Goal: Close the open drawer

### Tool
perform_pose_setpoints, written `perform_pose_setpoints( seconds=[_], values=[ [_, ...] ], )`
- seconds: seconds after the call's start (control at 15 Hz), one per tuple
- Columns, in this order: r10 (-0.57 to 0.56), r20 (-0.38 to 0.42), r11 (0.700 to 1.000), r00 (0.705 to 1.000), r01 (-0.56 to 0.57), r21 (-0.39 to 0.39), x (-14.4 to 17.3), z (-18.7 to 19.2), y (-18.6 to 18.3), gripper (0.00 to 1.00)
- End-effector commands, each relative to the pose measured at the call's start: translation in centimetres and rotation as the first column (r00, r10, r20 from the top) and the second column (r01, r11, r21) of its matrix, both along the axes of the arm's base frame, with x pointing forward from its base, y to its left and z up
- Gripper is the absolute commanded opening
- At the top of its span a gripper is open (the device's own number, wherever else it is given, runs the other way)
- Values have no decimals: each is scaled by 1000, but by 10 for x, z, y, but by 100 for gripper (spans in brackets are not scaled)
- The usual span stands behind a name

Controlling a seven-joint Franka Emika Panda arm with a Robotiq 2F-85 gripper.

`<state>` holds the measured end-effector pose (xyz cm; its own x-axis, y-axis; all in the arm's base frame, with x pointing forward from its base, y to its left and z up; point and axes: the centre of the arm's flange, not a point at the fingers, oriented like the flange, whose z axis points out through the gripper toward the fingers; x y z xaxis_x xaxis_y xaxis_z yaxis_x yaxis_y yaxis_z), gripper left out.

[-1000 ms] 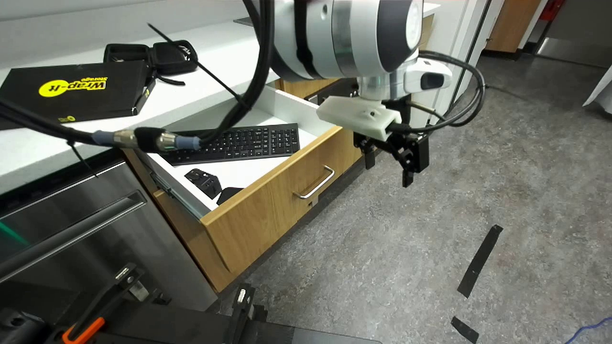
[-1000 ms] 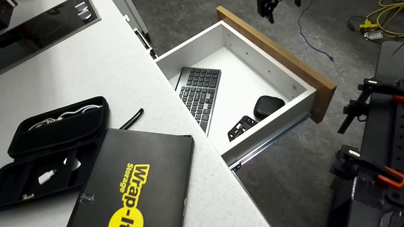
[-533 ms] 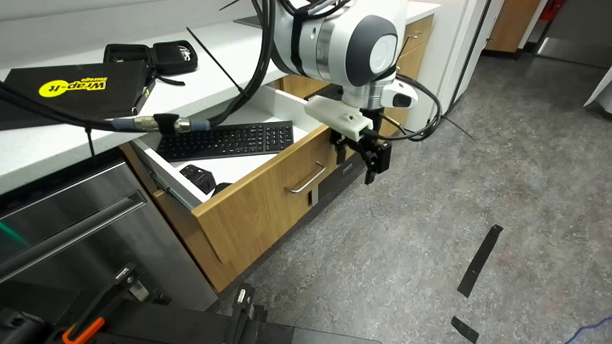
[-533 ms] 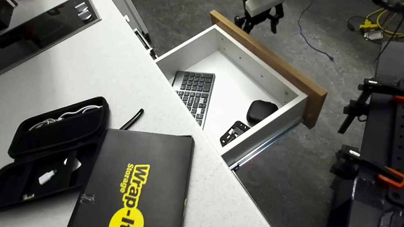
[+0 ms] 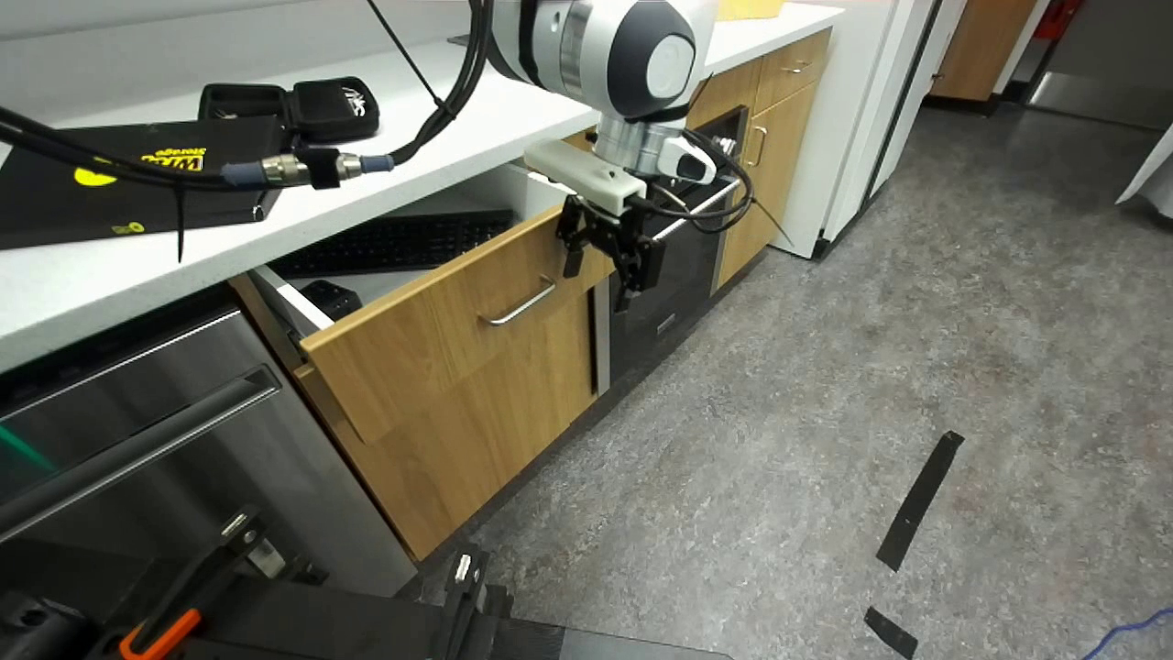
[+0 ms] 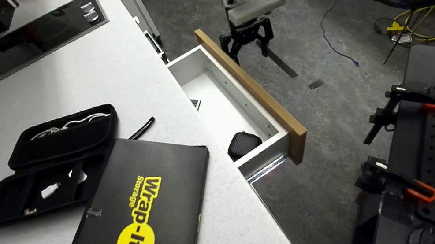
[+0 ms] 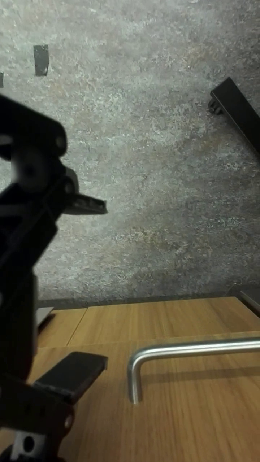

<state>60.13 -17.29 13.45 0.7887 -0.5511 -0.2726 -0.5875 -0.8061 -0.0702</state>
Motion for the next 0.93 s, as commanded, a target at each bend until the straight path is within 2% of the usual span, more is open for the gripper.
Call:
perform_pose_setpoints(
  seconds=[0.0, 0.33, 0.47, 0.53, 0.67, 0.87],
  values=[
    [13, -12, 1000, 1000, -13, 12, 6, -4, 8, 100],
    [33, -21, 999, 999, -33, 27, 20, -14, 20, 100],
    [47, 13, 997, 999, -48, 65, 17, -14, 13, 100],
    [33, 20, 993, 999, -35, 108, 23, -15, 15, 100],
    [14, 37, 982, 999, -21, 189, 35, -21, 28, 100],
    [23, 62, 969, 998, -37, 244, 46, -31, 54, 100]
  ],
)
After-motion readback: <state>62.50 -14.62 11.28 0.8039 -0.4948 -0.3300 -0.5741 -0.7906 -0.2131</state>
